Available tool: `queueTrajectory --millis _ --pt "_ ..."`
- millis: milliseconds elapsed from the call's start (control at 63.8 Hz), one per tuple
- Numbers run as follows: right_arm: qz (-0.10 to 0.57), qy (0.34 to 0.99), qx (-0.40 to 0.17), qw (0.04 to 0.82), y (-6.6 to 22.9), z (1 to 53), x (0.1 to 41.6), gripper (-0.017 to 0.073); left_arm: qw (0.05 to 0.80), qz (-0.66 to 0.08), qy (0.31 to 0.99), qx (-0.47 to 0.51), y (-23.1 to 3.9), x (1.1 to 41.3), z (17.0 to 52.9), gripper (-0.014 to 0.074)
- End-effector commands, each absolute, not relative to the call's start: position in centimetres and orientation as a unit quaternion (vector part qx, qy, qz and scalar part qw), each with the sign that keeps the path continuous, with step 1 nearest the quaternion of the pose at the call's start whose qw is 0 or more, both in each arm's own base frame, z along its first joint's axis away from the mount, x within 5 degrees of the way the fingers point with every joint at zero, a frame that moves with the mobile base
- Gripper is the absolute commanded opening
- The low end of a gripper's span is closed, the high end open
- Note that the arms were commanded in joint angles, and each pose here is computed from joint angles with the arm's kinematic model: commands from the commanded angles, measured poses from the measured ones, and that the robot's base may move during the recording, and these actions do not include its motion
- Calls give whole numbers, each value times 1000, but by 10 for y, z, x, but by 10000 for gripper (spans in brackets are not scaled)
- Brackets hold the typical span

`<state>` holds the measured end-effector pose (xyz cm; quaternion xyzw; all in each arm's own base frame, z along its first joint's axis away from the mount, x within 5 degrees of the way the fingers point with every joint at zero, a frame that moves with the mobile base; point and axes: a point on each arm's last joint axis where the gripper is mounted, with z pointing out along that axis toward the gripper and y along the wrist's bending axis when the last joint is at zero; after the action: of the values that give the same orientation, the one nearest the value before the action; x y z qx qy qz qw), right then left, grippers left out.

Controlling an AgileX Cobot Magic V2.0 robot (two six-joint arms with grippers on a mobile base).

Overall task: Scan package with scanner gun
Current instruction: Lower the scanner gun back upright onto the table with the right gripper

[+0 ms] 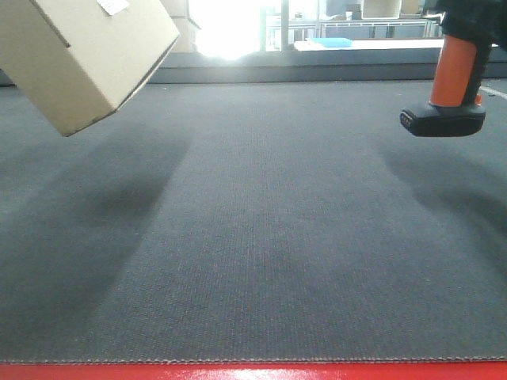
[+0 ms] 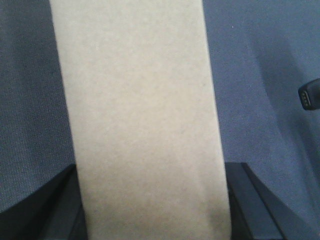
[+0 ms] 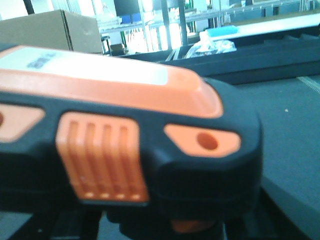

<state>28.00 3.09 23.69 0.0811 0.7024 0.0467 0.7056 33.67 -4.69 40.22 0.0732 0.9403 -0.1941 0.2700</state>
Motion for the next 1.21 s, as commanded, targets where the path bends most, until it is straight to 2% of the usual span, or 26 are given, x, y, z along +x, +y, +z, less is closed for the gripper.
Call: queueTrajectory --millis 0,565,1004,1082,1145,1192 --pt "40 669 80 738 30 241 284 -158 277 -203 937 69 -48 335 406 -111" --pt "22 711 73 699 32 198 299 -158 277 -203 937 69 -48 335 406 -111" --pt "22 718 73 692 32 194 299 -156 277 -203 937 69 -48 335 406 -111" --pt "22 721 72 688 32 193 299 -78 277 -203 937 69 -48 335 406 -111" --pt "22 724 72 686 32 192 299 54 277 -203 937 69 -48 335 406 -111" --pt "23 726 72 684 32 192 299 203 277 -203 937 69 -48 335 406 -111"
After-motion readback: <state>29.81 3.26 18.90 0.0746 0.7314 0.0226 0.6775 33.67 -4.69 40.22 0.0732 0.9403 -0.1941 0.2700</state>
